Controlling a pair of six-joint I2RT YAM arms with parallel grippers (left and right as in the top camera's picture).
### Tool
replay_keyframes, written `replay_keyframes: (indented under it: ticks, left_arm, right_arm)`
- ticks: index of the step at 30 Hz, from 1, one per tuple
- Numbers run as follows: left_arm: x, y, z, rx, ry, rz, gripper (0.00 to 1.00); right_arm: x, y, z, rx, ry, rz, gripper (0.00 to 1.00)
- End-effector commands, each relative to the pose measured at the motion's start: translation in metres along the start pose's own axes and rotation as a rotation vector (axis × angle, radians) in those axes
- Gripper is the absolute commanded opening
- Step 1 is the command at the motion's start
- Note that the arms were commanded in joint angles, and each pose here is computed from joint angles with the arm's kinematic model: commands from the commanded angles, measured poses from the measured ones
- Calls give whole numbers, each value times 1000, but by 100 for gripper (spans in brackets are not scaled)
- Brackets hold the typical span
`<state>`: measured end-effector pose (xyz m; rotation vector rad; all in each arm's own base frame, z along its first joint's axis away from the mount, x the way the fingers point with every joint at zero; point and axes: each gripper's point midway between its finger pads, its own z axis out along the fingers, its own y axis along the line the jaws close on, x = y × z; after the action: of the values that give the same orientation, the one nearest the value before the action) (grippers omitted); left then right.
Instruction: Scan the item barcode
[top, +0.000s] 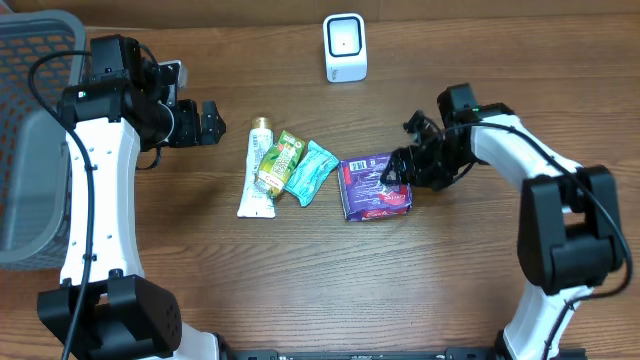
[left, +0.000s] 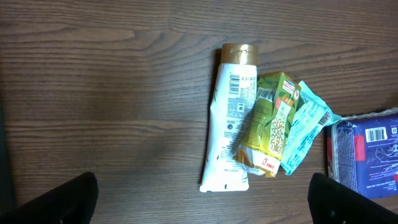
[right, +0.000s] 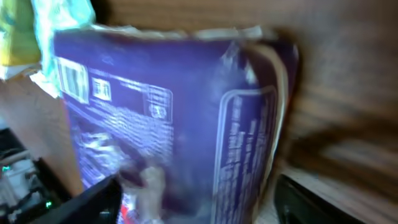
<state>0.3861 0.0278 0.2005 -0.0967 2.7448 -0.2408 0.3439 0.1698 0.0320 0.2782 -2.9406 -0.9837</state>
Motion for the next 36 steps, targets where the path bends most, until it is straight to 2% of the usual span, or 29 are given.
replay_keyframes:
  ticks: [1,5,7,9,11,13,16,20,24,32,36]
  left_arm:
    - [-2,-3,-11,6,-34,-7,99]
    - [-2,-3,-11,7,-34,-7,100]
    - [-2,-3,-11,6,-33,-7,100]
    - [-2,-3,-11,6,-34,-7,99]
    - [-2,-3,-11,6,-34,-7,100]
    - [-2,-3,-11,6,-34,-7,100]
    - [-2,-3,-11,6,-34,-7,99]
    - [-2,-3,-11,6,-34,-7,100]
    - [-2,-3,-11,6,-34,-7,100]
    - [-2,-3,-11,6,-34,-7,100]
    - [-2,-3,-11,6,-34,-7,99]
  right_arm:
    - [3,14,4,-95,25,-76,75]
    - [10,17,10,-145,34,-96,71]
    - [12,17,14,-167,25,-101,66]
    - [13,19,18,-199,14,-108,55]
    - [13,20,20,-219,5,-98,28]
    - [11,25,17,-256,-3,-78,17]
    - [7,31,10,-311,-21,-75,14]
    - [-3,34,-10,-345,-45,-47,4]
    - [-14,40,-44,-323,-89,-46,4]
    - [-21,61,-126,26,-219,-138,4]
    - [-19,94,-161,110,-349,-232,4]
